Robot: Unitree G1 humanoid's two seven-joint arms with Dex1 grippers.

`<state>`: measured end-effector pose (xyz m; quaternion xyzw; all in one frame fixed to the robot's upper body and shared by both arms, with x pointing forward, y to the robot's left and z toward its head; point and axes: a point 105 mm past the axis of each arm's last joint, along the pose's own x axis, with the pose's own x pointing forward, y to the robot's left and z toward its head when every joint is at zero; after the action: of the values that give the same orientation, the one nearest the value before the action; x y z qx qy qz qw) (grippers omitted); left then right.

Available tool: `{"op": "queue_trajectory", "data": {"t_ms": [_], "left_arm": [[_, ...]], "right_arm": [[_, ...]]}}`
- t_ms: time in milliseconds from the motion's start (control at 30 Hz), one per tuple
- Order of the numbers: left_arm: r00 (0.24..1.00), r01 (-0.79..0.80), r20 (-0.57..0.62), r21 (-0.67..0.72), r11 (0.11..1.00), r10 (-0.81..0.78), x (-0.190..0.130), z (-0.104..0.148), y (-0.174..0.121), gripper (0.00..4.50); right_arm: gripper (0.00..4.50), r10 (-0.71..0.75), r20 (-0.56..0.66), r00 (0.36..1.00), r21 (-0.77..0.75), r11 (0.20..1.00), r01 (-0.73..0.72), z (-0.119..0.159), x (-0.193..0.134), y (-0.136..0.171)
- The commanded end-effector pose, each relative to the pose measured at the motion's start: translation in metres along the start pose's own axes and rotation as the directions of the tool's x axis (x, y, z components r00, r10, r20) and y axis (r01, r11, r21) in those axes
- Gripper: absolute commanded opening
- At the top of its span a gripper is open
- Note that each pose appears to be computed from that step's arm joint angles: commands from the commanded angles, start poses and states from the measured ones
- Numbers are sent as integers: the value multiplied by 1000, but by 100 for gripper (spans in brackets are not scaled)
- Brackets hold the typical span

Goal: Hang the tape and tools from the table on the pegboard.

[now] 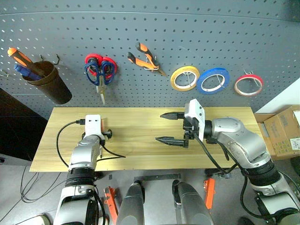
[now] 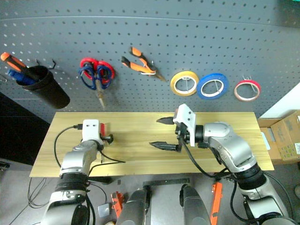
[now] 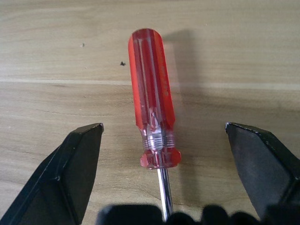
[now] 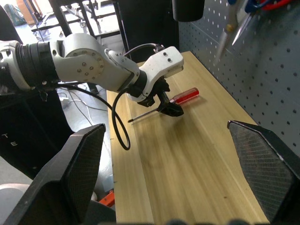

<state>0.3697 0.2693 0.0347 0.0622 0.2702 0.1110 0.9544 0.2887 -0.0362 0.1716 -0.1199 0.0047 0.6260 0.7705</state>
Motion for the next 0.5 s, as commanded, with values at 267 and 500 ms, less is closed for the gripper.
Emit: {"op": "queue_trajectory", "data": {"t_ms": [267, 500], "left_arm": [[1000, -22, 4, 54, 998, 22, 18, 11, 1, 448], [999, -50, -12, 48, 998, 51, 19, 7, 6, 391]], "right_arm": [[450, -17, 44, 999, -28, 999, 18, 11, 2, -3], [450, -29, 50, 998, -25, 999, 31, 13, 1, -7]]}}
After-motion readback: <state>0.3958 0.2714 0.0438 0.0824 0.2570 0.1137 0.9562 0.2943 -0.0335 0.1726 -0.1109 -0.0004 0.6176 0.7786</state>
